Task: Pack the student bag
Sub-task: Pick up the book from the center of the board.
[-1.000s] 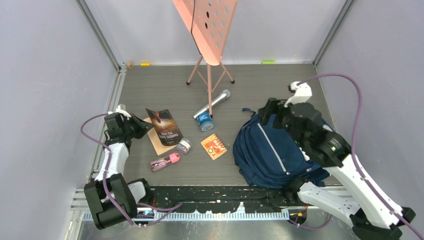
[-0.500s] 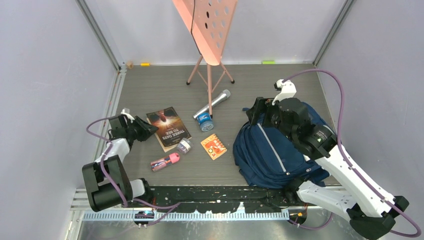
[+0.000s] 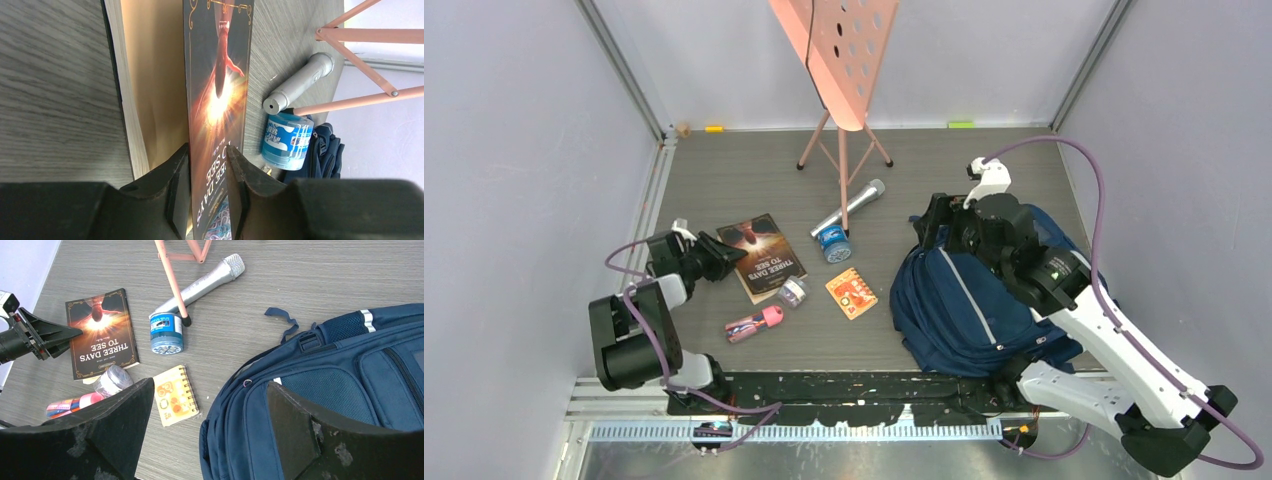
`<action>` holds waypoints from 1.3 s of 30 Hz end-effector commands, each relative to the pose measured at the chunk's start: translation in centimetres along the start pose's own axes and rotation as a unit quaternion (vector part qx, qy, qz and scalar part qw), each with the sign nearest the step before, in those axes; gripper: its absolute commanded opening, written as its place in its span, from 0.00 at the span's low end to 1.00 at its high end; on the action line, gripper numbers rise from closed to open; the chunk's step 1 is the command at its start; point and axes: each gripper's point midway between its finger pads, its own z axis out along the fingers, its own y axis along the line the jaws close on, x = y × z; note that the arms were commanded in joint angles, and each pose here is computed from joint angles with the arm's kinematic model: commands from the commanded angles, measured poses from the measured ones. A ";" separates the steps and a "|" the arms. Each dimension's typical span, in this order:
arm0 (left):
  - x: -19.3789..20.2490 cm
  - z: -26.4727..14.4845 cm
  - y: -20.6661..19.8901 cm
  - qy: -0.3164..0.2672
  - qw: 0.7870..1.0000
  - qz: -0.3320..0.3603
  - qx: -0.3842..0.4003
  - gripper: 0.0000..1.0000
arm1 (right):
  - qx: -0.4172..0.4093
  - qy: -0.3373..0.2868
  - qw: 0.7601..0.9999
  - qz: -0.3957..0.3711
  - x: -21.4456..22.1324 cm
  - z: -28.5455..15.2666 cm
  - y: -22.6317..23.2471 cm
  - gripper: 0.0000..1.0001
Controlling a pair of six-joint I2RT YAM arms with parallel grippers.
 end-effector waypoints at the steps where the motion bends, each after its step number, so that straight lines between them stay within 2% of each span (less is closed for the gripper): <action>1: -1.2 0.6 -1.8 -0.011 0.999 0.014 0.049 0.34 | -0.007 -0.015 1.000 0.002 -0.8 0.7 0.7 0.89; 7: -0.7 2.1 -2.5 0.006 0.997 0.009 0.076 0.35 | -0.014 -0.011 1.000 0.006 -0.6 1.5 1.3 0.89; 9: -0.2 2.8 -2.4 0.016 0.997 0.006 0.077 0.33 | -0.014 -0.011 1.000 0.006 -0.6 1.6 1.3 0.88; 12: -0.2 3.2 -3.1 0.020 0.996 0.007 0.092 0.14 | -0.012 -0.010 1.000 0.006 -0.4 1.7 1.3 0.89; 15: -1.1 2.5 -4.7 0.006 0.994 0.020 0.107 0.01 | -0.006 -0.008 1.000 0.004 -0.2 1.7 1.0 0.89; 23: -4.2 -2.2 -12.0 -0.034 0.985 0.086 0.145 0.00 | 0.001 -0.010 1.000 0.016 0.1 1.9 0.8 0.92; 28: -4.3 -6.1 -16.3 -0.040 0.976 0.127 0.170 0.00 | 0.001 -0.014 0.999 0.032 0.0 1.6 0.7 0.93; 32: -3.0 -9.4 -19.5 -0.023 0.965 0.157 0.208 0.00 | -0.012 -0.019 0.998 0.051 0.1 1.3 1.1 0.93; 39: 1.3 -14.8 -24.5 0.002 0.930 0.219 0.294 0.00 | -0.100 -0.011 0.988 0.116 0.4 1.6 4.7 0.93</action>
